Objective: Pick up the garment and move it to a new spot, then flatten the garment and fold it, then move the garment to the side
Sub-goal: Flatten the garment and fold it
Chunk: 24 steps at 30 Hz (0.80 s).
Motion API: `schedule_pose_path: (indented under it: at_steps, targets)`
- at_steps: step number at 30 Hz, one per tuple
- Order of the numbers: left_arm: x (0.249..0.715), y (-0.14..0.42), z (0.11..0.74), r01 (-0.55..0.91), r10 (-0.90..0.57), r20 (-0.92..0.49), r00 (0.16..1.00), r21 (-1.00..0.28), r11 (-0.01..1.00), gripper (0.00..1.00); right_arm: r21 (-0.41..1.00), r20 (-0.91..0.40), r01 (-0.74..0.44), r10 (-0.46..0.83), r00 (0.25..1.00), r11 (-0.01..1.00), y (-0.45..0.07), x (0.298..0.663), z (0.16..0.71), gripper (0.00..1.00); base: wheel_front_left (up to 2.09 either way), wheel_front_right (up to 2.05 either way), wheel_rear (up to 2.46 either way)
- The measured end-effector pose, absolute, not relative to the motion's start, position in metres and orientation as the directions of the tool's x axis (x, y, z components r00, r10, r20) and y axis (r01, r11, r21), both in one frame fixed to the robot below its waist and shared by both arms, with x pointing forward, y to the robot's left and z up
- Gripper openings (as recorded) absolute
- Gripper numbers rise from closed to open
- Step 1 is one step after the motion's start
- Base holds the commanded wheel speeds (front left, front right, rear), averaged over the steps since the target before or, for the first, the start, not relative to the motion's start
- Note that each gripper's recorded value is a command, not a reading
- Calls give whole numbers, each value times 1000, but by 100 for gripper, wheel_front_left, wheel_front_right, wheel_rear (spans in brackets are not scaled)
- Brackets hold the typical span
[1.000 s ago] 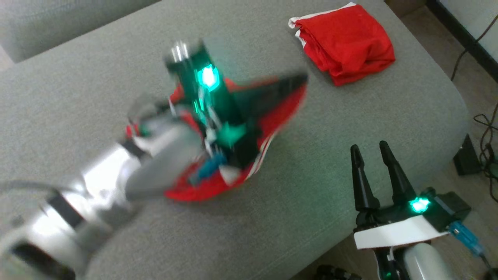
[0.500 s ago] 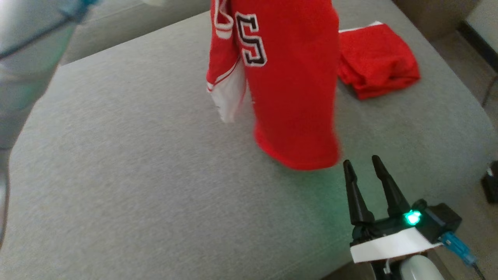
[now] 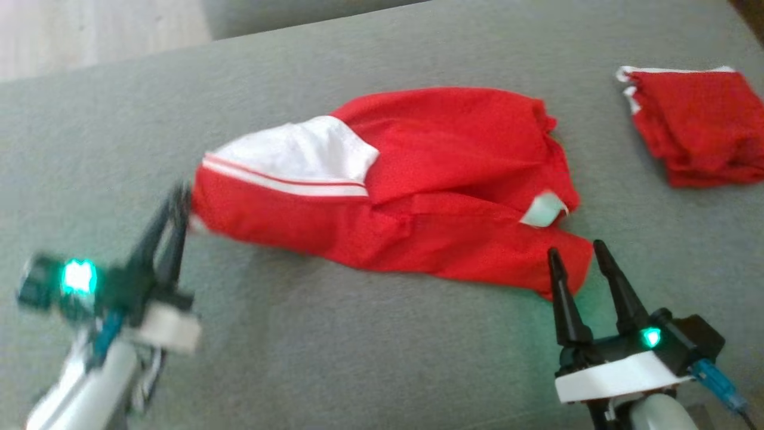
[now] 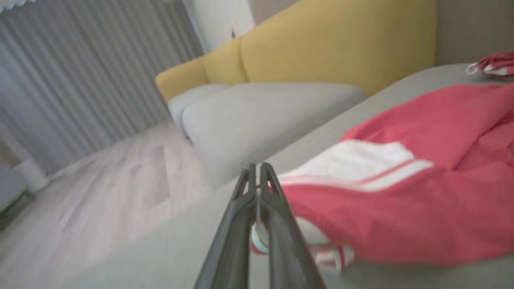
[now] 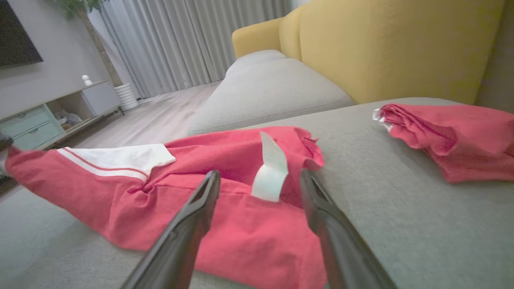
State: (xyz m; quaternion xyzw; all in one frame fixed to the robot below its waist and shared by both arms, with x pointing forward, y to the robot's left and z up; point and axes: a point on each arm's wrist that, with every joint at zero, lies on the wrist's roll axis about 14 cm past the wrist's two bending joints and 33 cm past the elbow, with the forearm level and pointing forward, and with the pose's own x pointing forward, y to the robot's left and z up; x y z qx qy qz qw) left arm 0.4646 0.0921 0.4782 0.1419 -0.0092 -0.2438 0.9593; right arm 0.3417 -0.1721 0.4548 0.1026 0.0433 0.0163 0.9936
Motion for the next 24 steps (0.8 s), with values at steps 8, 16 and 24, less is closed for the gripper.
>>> schedule_pose_path:
  at_steps: [8, 16, 24]
  targets:
    - [392, 145, 427, 299, -273, -200, 941, 112, 948, 12, 208, -109, -81, 106, 988, 975, -155, 358, 443, 100, 0, 0, 0]
    - [387, 141, 436, 338, -319, -190, 929, 76, 938, 100, 204, -110, -125, 149, 983, 971, -142, 362, 441, 100, 0, 0, 0]
    - [470, 98, 504, 550, -533, -133, 835, 221, 806, 100, 192, -102, -128, 149, 984, 973, -142, 373, 442, 100, 0, 0, 0]
